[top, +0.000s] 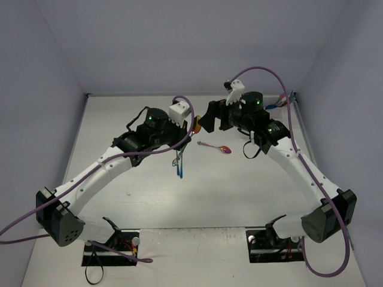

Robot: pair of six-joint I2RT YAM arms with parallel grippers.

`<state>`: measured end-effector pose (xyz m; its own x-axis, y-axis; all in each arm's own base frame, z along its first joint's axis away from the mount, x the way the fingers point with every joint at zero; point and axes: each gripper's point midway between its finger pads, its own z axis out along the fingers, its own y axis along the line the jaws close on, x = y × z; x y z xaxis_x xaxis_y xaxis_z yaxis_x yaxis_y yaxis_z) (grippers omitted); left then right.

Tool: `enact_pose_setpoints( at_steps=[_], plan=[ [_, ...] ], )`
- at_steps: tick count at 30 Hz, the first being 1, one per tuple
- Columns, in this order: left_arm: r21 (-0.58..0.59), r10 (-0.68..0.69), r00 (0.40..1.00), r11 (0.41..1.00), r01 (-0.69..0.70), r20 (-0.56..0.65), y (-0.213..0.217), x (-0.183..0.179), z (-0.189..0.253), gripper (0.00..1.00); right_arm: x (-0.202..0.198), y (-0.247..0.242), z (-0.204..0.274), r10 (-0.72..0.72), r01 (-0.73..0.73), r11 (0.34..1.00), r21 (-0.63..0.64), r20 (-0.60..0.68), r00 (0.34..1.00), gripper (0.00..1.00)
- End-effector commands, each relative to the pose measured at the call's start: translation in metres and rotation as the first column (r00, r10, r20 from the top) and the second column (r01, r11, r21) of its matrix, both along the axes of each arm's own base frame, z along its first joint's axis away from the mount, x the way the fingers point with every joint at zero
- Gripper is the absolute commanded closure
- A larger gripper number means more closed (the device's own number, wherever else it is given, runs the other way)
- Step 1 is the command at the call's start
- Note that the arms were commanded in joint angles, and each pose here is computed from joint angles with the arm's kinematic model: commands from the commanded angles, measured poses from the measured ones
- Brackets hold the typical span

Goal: Sort the eating utensils into containers

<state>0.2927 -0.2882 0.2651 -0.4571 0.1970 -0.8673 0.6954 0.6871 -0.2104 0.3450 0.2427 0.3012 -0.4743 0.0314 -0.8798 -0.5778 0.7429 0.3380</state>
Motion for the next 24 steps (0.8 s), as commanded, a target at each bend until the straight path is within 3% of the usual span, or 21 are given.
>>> enact_pose_setpoints(
  at_steps=[1, 5, 9, 12, 14, 16, 17, 20, 24],
  plan=[
    [-0.102, -0.048, 0.988, 0.993, 0.063, 0.144, -0.015, 0.002, 0.058, 1.0, 0.011, 0.014, 0.024, -0.004, 0.003, 1.0, 0.01, 0.096, 0.995, 0.11],
    [-0.094, -0.05, 0.989, 0.994, 0.064, 0.141, -0.017, 0.003, 0.056, 1.0, 0.009, 0.025, 0.017, 0.022, -0.022, 1.0, -0.004, 0.087, 0.996, 0.2],
    [-0.089, -0.054, 0.989, 0.994, 0.067, 0.135, -0.019, 0.005, 0.053, 1.0, 0.01, 0.032, 0.007, 0.038, -0.036, 0.999, -0.023, 0.075, 0.996, 0.36],
    [-0.082, -0.052, 0.99, 0.995, 0.063, 0.135, -0.02, 0.008, 0.052, 1.0, 0.008, 0.035, 0.001, 0.051, -0.048, 0.998, -0.034, 0.07, 0.996, 0.57],
    [-0.078, -0.048, 0.99, 0.995, 0.058, 0.132, -0.02, 0.009, 0.05, 1.0, 0.007, 0.035, -0.002, 0.058, -0.055, 0.998, -0.044, 0.069, 0.996, 0.85],
    [-0.07, -0.038, 0.991, 0.996, 0.047, 0.128, -0.02, 0.012, 0.047, 1.0, 0.007, 0.035, -0.003, 0.058, -0.055, 0.997, -0.051, 0.074, 0.996, 0.95],
    [-0.063, -0.029, 0.992, 0.997, 0.037, 0.124, -0.019, 0.013, 0.045, 1.0, 0.008, 0.033, -0.002, 0.057, -0.052, 0.997, -0.057, 0.079, 0.995, 1.0],
    [-0.041, 0.002, 0.994, 0.999, 0.002, 0.109, -0.015, 0.018, 0.036, 1.0, 0.01, 0.029, -0.002, 0.041, -0.035, 0.997, -0.072, 0.094, 0.995, 1.0],
    [0.01, 0.079, 0.992, 0.997, -0.08, 0.096, -0.003, 0.027, 0.019, 0.66, 0.023, 0.008, 0.006, -0.036, 0.05, 0.994, -0.097, 0.139, 0.99, 1.0]
  ],
)
